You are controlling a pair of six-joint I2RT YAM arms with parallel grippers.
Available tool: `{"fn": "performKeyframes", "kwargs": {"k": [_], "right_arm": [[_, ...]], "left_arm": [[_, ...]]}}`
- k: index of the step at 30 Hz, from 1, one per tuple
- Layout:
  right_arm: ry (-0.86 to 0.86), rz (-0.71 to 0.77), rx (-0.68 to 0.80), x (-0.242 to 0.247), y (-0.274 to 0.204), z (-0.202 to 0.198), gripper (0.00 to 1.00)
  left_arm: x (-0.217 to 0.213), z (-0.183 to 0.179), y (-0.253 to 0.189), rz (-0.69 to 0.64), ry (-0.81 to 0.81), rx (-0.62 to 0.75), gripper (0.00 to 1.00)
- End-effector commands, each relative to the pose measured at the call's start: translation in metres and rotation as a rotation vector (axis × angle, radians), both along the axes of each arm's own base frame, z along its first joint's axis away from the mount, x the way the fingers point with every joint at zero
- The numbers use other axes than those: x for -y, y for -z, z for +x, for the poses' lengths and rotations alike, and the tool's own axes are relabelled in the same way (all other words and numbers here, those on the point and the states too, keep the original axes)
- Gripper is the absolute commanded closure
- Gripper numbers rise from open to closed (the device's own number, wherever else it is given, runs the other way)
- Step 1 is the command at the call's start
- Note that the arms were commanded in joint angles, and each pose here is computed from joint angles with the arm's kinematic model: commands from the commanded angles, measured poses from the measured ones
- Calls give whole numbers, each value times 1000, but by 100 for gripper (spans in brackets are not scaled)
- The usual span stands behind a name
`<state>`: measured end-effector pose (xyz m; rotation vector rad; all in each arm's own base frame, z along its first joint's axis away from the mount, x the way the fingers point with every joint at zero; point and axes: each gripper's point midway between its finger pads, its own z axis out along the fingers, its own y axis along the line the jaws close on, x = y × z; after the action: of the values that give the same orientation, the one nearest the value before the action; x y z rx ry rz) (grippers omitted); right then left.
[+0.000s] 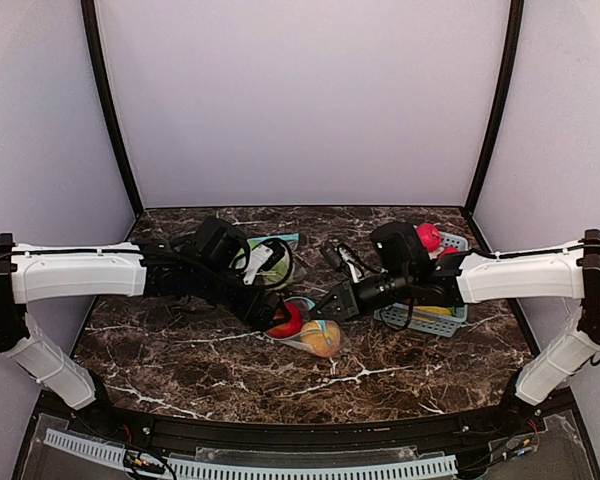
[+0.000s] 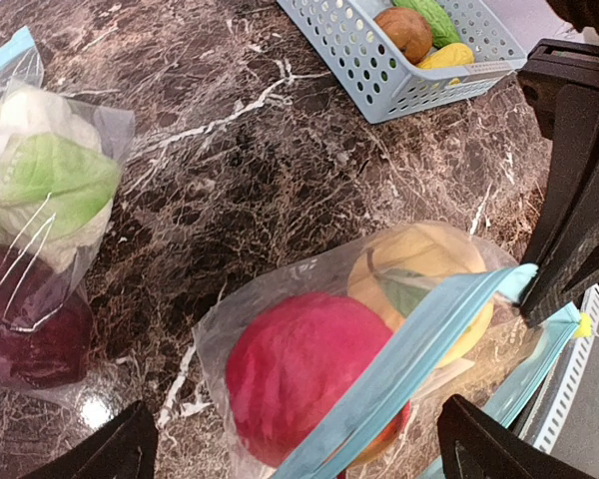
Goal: Place the food in the zip-top bag and seal the zipper
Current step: Adjust the fake fruit in the zipper food storage bag.
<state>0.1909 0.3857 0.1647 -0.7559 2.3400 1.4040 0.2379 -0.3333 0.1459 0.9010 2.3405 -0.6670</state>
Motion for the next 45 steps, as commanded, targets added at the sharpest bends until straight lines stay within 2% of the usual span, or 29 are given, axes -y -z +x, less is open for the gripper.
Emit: {"fn": "performKeyframes", "kwargs": {"k": [1, 9, 17, 29, 36, 45], "right_arm": [[-6, 36, 24, -3, -10, -2, 100], [-7, 40, 24, -4, -12, -2, 100], [-22, 57, 19, -6, -13, -4, 100], [-51, 111, 6, -8, -19, -11, 100], [-54, 128, -1, -9, -19, -12, 100], [-58, 146, -6, -9, -21, -14, 100]], "left_arm": [[-14, 0, -8, -26, -53, 0, 1], [-30, 2, -4, -20, -80, -14, 2], [-29, 2, 9, 0, -70, -41, 6], [-15, 9, 24, -7, -57, -64, 11], [-3, 13, 20, -61, -48, -65, 12], [11, 11, 31, -86, -21, -116, 18]]}}
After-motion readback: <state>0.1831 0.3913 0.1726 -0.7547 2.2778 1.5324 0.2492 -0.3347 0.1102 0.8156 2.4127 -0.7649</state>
